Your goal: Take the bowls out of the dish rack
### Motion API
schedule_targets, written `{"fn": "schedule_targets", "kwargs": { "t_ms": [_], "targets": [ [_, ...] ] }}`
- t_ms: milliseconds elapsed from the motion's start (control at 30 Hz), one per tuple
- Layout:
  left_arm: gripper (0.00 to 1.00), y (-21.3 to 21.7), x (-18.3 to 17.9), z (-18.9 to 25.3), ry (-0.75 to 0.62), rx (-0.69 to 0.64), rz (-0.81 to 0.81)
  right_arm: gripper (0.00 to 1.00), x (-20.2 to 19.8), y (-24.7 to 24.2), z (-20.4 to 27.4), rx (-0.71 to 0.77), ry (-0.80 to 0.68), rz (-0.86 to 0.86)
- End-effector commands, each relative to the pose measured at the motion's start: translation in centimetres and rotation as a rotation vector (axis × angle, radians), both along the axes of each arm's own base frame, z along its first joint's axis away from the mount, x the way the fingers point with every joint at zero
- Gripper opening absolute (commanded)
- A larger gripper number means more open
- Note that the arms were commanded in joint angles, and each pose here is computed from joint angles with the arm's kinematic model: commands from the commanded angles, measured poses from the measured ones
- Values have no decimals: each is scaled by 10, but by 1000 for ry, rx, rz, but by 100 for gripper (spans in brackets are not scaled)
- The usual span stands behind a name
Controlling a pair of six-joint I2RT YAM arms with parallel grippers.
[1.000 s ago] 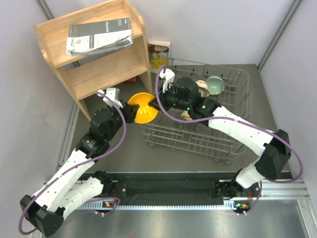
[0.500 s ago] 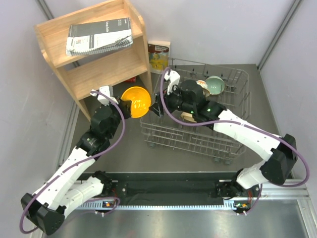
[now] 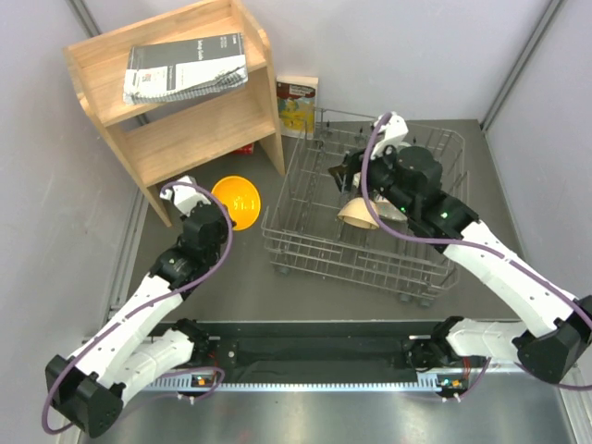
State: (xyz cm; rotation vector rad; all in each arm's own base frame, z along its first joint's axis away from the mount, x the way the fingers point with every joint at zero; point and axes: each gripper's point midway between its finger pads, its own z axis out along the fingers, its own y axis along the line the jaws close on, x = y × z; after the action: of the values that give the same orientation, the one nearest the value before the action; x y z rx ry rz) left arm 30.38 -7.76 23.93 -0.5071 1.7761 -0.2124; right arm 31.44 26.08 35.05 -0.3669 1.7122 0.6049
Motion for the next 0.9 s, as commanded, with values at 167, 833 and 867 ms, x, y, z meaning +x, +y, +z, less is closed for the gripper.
{"fn": "schedule_targets", "kwargs": {
  "t_ms": [167, 833, 867],
  "targets": [
    [0, 1, 9, -70, 145, -70, 128, 73, 5, -41, -2, -22, -10, -108],
    [0, 2, 19, -180, 438, -30, 133, 74, 23, -80, -26, -143, 67, -192],
    [0, -1, 17, -183, 453, -34, 117, 74, 24, -79, -30, -149, 81, -189]
  ]
}}
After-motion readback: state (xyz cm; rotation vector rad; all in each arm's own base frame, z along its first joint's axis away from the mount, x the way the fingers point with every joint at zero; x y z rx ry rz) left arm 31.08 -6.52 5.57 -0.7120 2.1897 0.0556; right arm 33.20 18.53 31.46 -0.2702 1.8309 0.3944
